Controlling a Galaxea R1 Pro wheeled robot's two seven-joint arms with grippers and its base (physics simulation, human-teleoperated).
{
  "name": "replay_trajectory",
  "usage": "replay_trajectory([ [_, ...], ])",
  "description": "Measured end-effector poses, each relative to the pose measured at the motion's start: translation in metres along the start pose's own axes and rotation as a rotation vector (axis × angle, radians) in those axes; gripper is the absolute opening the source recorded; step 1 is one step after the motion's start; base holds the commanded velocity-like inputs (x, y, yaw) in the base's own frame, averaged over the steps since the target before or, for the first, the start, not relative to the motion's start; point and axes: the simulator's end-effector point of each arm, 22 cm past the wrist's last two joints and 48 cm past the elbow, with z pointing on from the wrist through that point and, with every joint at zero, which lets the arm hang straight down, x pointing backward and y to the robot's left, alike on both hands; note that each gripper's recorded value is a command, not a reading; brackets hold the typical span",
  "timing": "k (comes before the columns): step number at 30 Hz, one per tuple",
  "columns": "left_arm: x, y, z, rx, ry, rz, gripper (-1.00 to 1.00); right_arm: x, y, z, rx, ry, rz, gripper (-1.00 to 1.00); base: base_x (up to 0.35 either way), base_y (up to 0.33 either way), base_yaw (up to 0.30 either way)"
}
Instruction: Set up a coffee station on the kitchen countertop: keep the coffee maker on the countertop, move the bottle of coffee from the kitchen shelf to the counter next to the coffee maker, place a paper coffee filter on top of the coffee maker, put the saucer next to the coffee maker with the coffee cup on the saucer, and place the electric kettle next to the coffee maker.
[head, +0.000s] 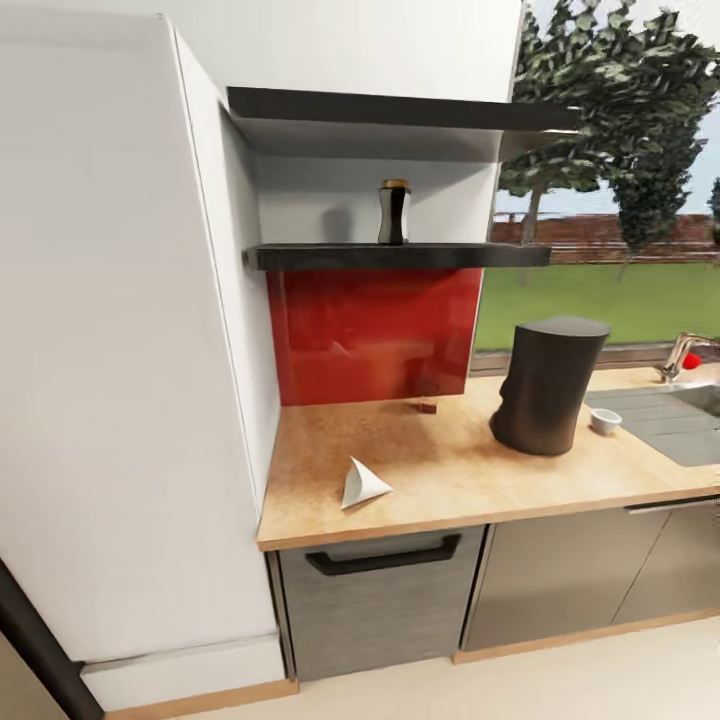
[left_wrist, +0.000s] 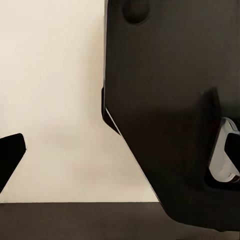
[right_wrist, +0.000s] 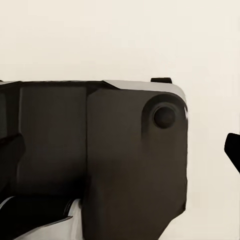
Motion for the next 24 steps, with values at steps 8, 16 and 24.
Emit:
replay_trajectory([
  [8, 0.002, -0.001, 0.000, 0.000, 0.003, 0.001, 1.00, 0.000, -0.001, 0.000, 0.001, 0.000, 0.000, 1.00, -0.090, 0.318, -0.266],
  [16, 0.007, 0.007, 0.000, -0.010, 0.008, 0.008, 1.00, -0.084, 0.000, -0.003, 0.001, -0.176, -0.006, 1.00, -0.090, 0.318, -0.182],
  [24, 0.011, 0.037, 0.001, -0.048, 0.013, 0.023, 1.00, -0.381, 0.008, -0.156, -0.006, -0.865, 0.004, 1.00, -0.025, 0.083, -0.005],
])
